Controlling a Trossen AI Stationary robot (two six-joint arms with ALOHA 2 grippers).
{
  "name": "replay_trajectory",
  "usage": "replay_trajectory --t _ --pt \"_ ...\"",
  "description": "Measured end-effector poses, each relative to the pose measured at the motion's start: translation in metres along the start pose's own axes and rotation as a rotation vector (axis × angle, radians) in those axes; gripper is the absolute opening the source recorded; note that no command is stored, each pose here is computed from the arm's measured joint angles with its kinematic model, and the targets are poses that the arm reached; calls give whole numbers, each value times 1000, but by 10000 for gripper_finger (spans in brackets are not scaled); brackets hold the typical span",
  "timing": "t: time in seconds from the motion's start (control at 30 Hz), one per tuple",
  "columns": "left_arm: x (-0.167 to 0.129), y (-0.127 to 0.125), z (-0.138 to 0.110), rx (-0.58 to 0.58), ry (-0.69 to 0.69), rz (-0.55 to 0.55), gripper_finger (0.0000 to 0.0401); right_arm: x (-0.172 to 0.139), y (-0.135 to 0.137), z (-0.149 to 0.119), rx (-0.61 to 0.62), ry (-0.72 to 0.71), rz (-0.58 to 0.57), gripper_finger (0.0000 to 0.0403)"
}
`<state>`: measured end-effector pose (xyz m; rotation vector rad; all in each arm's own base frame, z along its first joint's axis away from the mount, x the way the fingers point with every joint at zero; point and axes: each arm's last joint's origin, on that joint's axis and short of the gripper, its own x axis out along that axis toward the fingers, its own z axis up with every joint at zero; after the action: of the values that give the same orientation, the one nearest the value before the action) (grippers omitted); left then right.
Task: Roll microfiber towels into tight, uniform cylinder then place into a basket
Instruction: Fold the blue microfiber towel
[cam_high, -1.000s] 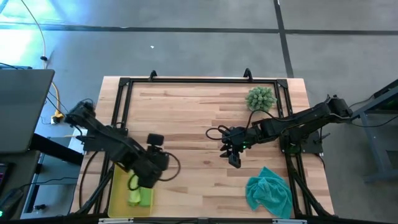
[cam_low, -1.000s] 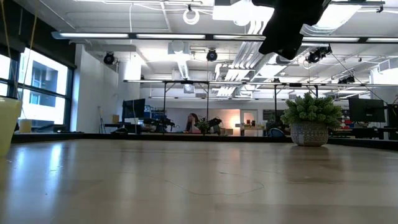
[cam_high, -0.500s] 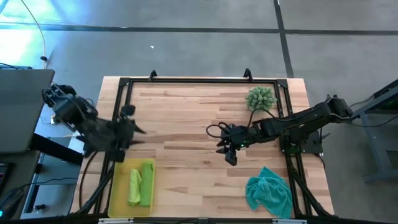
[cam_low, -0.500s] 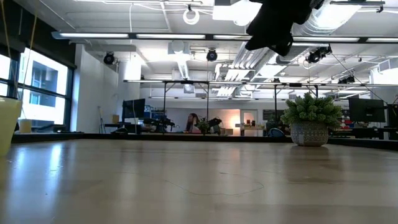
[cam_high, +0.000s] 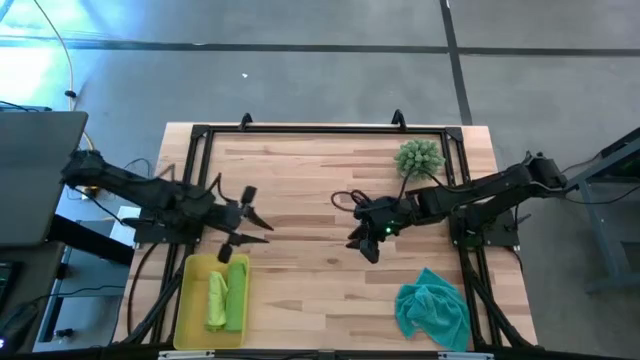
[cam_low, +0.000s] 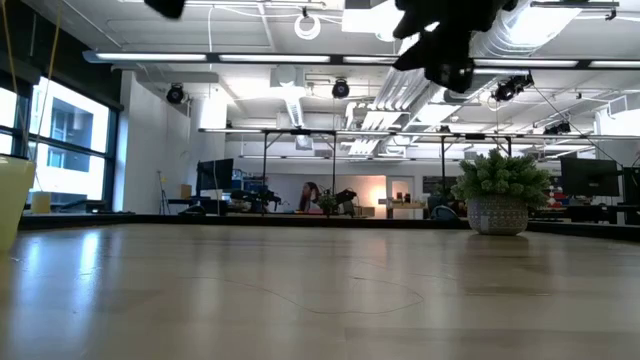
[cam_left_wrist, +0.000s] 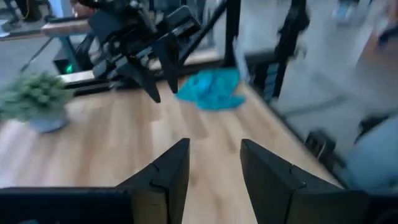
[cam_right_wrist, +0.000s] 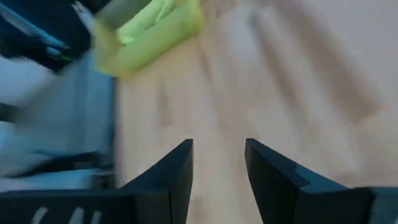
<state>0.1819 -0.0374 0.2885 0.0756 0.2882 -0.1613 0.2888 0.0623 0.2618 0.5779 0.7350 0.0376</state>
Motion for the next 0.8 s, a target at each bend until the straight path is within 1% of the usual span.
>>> replay_trajectory --t 0.1,0.17,0.2,0.27,0.37,0.47,0.57,0.63,0.8 --pt "16 4 -27 -114 -113 -7 130 -1 2 -8 227 147 79 139" --pt "25 5 -44 -194 -149 11 130 -2 8 -22 319 292 92 139" --pt "29 6 -52 -233 -154 26 130 -3 11 -30 358 360 80 139" --pt "35 8 -60 -304 -165 57 131 -5 16 -48 451 478 6 139" --pt "44 9 -69 -402 -132 127 131 -11 25 -71 571 592 -115 139" --pt "51 9 -76 -485 -105 155 131 -16 34 -91 654 668 -221 139" --pt "57 9 -80 -498 -89 153 131 -19 39 -107 718 683 -339 139" --pt "59 8 -81 -497 -93 147 131 -18 42 -115 743 690 -393 139" --pt "65 4 -79 -490 -135 123 131 -13 49 -131 744 714 -440 143"
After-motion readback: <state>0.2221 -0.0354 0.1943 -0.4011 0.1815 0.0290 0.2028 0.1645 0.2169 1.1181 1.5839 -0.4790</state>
